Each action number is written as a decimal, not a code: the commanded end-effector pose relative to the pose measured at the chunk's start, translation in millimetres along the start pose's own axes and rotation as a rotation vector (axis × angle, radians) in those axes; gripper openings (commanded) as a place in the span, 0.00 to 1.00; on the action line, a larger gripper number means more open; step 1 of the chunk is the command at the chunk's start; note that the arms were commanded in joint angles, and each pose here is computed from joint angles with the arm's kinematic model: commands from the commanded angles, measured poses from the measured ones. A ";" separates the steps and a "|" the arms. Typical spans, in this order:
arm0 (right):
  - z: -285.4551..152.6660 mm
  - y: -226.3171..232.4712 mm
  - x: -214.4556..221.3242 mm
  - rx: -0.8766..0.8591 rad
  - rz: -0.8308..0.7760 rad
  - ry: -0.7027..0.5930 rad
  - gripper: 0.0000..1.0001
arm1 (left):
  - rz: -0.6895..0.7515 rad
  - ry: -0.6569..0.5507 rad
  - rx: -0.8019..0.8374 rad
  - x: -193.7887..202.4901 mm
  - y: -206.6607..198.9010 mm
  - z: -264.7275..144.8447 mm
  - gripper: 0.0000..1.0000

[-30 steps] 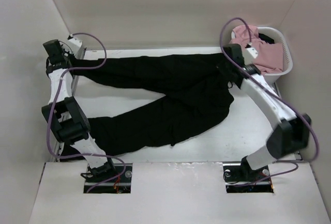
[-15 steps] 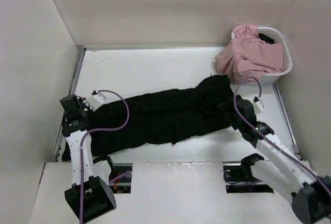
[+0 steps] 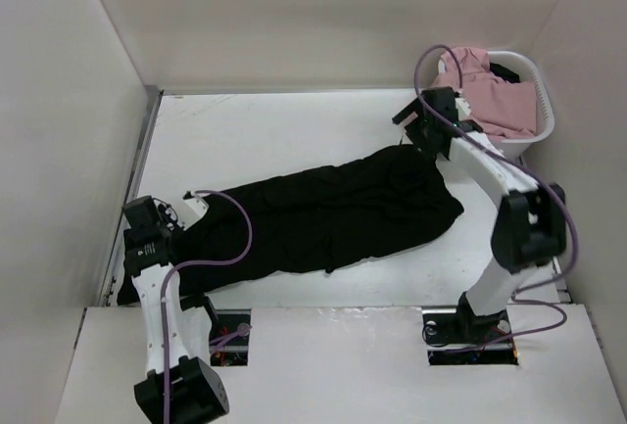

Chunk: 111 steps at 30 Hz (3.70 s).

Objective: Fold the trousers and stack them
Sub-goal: Fold the trousers

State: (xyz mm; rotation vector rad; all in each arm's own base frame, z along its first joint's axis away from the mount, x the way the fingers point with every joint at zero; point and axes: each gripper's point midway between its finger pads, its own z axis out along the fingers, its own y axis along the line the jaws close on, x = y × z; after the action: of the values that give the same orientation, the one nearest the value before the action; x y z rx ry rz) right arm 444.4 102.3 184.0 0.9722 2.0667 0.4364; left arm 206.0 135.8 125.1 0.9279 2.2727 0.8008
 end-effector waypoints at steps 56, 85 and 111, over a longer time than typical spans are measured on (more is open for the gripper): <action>-135.6 -230.3 102.3 0.206 0.231 -0.019 0.61 | 0.304 0.217 0.494 58.9 -88.9 -125.2 0.50; 19.0 -126.9 66.5 0.163 0.015 0.235 1.00 | -0.046 0.167 0.418 24.5 -16.7 -15.6 0.72; 29.3 -132.7 73.1 0.200 -0.024 0.267 0.77 | -0.222 0.365 0.597 120.8 -21.4 53.3 0.16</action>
State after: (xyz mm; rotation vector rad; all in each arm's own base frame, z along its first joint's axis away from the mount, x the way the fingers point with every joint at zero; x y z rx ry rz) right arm 363.7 73.4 42.1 1.0613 2.4257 0.3622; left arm 154.6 224.1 26.0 0.8006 2.9927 0.1319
